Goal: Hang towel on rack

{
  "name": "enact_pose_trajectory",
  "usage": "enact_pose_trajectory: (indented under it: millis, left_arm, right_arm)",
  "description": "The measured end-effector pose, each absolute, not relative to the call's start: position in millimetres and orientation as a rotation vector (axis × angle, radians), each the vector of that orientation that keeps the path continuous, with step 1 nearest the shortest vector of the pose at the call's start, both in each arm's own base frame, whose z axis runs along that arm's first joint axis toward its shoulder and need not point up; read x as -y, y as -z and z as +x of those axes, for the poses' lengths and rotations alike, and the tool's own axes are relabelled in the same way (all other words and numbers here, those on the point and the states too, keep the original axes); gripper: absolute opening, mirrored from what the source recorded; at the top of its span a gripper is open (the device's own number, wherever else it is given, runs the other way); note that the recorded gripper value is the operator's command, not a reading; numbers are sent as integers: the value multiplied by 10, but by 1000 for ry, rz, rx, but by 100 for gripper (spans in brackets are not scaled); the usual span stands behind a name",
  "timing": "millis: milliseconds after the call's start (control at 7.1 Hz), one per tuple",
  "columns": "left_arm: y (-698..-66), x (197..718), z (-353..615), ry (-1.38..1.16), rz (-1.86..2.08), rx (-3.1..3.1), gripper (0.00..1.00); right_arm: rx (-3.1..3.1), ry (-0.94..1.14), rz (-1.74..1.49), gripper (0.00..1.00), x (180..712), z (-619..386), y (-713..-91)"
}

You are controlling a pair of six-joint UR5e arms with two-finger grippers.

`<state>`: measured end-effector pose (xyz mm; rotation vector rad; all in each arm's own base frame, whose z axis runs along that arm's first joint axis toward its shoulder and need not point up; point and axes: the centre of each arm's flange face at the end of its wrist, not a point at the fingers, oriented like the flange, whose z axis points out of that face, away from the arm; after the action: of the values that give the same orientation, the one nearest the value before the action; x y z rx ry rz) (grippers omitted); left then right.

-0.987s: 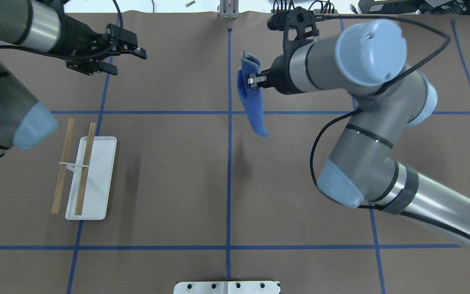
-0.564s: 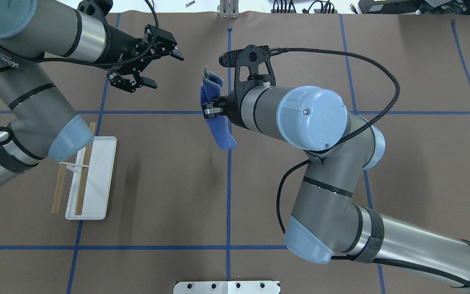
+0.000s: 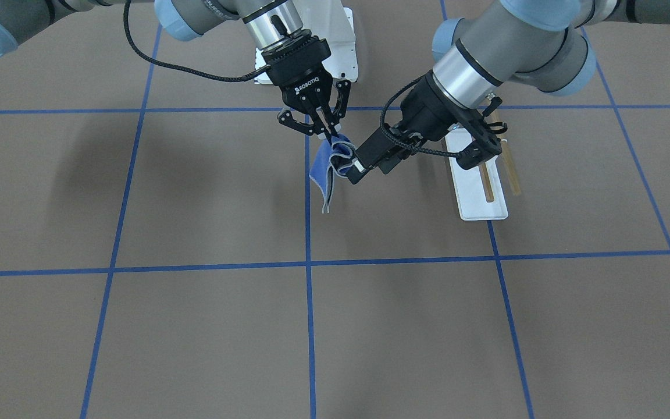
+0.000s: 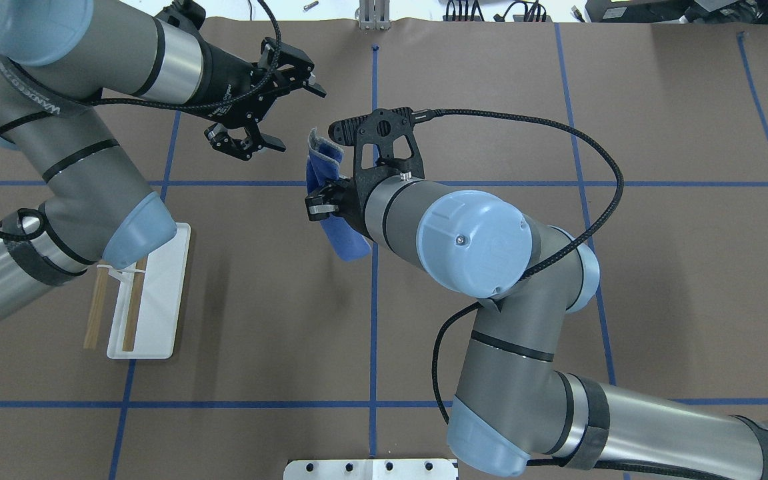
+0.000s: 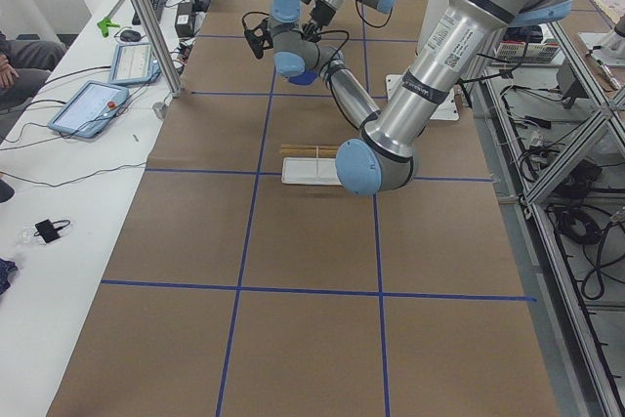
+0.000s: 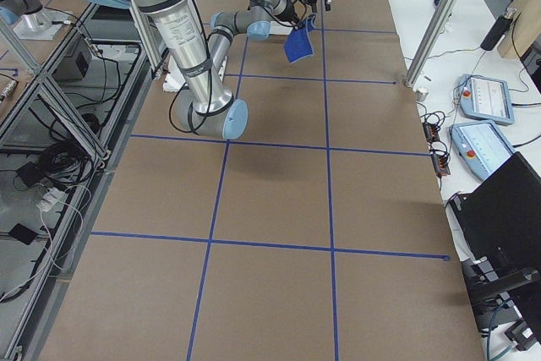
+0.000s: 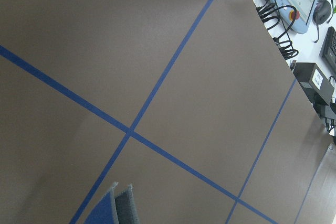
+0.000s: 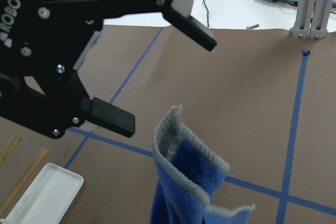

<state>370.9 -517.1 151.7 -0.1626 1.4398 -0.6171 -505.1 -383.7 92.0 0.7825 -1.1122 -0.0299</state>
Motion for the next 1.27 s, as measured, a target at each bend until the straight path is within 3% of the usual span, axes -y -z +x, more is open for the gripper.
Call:
enact_pose_trajectory:
  millis: [141, 1268]
  left_arm:
    - [-1499, 5126, 3754, 610, -158, -1450, 47]
    - [-1574, 4962, 3819, 558, -147, -1490, 54]
  right_arm:
    - [1112, 32, 783, 0, 3823, -5067, -913]
    - [1103, 38, 796, 0, 3869, -5048, -899]
